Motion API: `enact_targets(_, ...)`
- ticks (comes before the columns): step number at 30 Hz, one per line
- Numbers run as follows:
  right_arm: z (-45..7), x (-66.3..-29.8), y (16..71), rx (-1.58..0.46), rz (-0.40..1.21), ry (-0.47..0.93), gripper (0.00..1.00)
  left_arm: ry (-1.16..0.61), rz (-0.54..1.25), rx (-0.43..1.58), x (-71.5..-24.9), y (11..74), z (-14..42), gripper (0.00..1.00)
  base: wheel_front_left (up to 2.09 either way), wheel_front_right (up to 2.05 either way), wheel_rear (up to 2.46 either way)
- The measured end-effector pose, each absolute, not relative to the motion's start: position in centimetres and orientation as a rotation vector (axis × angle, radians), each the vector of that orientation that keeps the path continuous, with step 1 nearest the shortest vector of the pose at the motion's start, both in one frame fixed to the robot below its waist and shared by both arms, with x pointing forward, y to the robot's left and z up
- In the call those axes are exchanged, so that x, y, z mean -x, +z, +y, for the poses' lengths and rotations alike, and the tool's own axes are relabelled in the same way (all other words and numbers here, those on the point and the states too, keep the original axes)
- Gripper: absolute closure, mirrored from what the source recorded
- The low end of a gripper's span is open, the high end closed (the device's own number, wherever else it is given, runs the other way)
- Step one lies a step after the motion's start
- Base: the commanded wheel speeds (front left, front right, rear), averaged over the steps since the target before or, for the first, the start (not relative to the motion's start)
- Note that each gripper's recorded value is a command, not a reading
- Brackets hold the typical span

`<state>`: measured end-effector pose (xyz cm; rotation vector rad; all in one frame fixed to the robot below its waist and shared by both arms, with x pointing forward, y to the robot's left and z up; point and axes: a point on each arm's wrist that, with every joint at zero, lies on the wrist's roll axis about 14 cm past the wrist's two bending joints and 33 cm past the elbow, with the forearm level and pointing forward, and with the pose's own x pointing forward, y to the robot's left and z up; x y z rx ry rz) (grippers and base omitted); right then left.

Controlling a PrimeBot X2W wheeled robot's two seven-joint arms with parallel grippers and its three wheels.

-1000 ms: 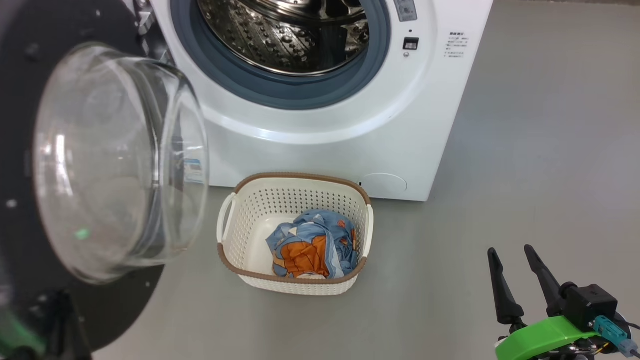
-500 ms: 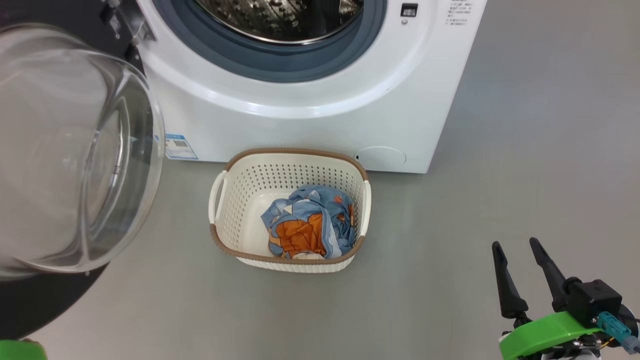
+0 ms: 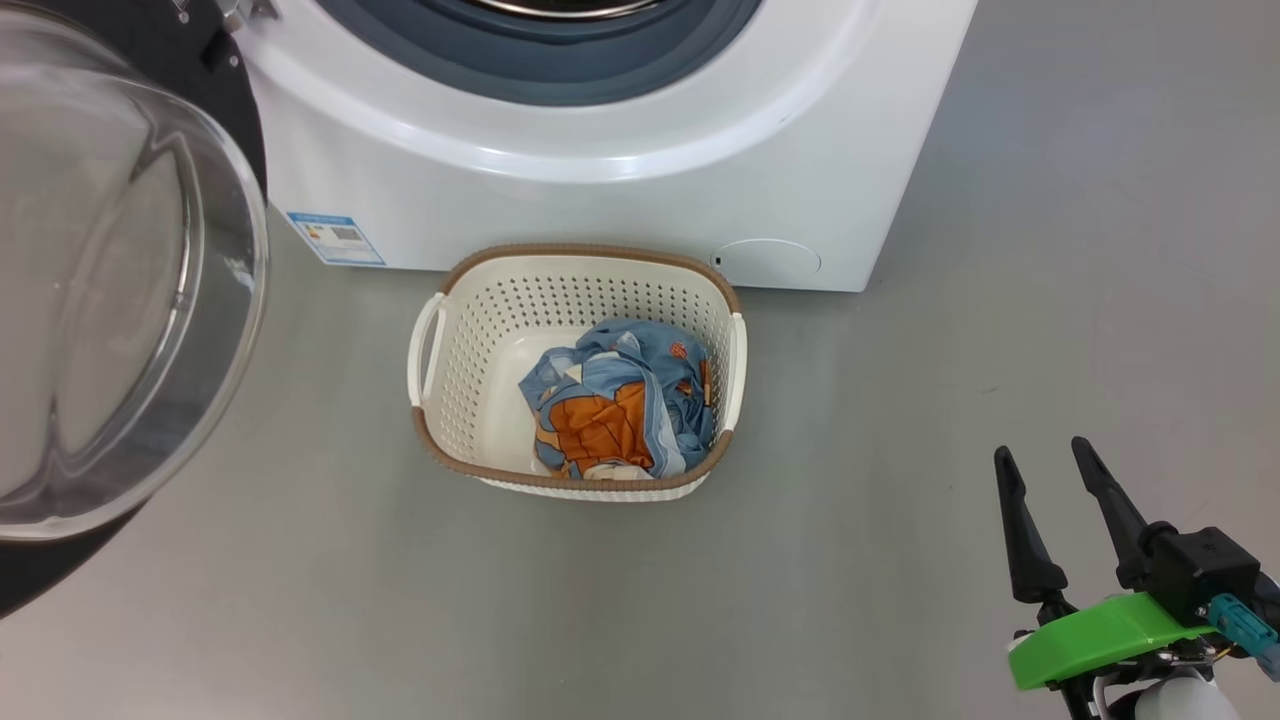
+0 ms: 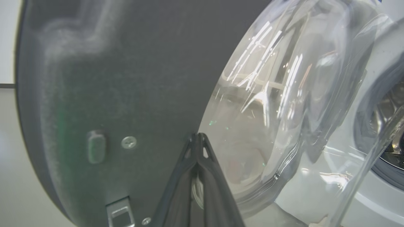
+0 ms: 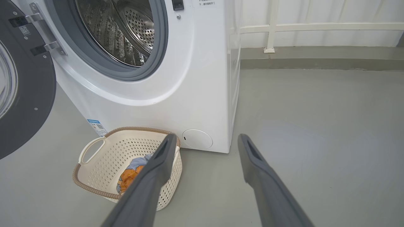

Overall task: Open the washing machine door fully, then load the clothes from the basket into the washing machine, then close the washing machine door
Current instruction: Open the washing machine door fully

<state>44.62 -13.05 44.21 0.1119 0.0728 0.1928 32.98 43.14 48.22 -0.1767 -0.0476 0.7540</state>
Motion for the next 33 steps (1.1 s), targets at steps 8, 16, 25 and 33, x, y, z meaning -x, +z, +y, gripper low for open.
enact_targets(8, -13.2, -44.6, 44.1, -0.112, 0.075, 0.187, 0.00, 0.733, -0.051, 0.149, -33.5, 48.6, 43.5, 1.00, 0.00, 0.00, 0.00)
enact_targets(16, -13.2, -44.3, 45.2, -0.114, 0.052, 0.186, 0.00, 0.684, -0.107, 0.130, -33.3, 50.3, 41.8, 1.00, 0.00, 0.00, 0.00)
enact_targets(25, -13.0, -43.8, 46.9, -0.119, 0.014, 0.187, 0.00, 0.583, -0.155, 0.098, -32.0, 51.9, 37.7, 1.00, 0.00, 0.00, 0.00)
enact_targets(33, -13.5, -43.0, 48.1, -0.123, -0.015, 0.175, 0.00, 0.440, -0.167, 0.099, -32.9, 52.5, 33.3, 0.00, 0.00, 0.00, 0.00)
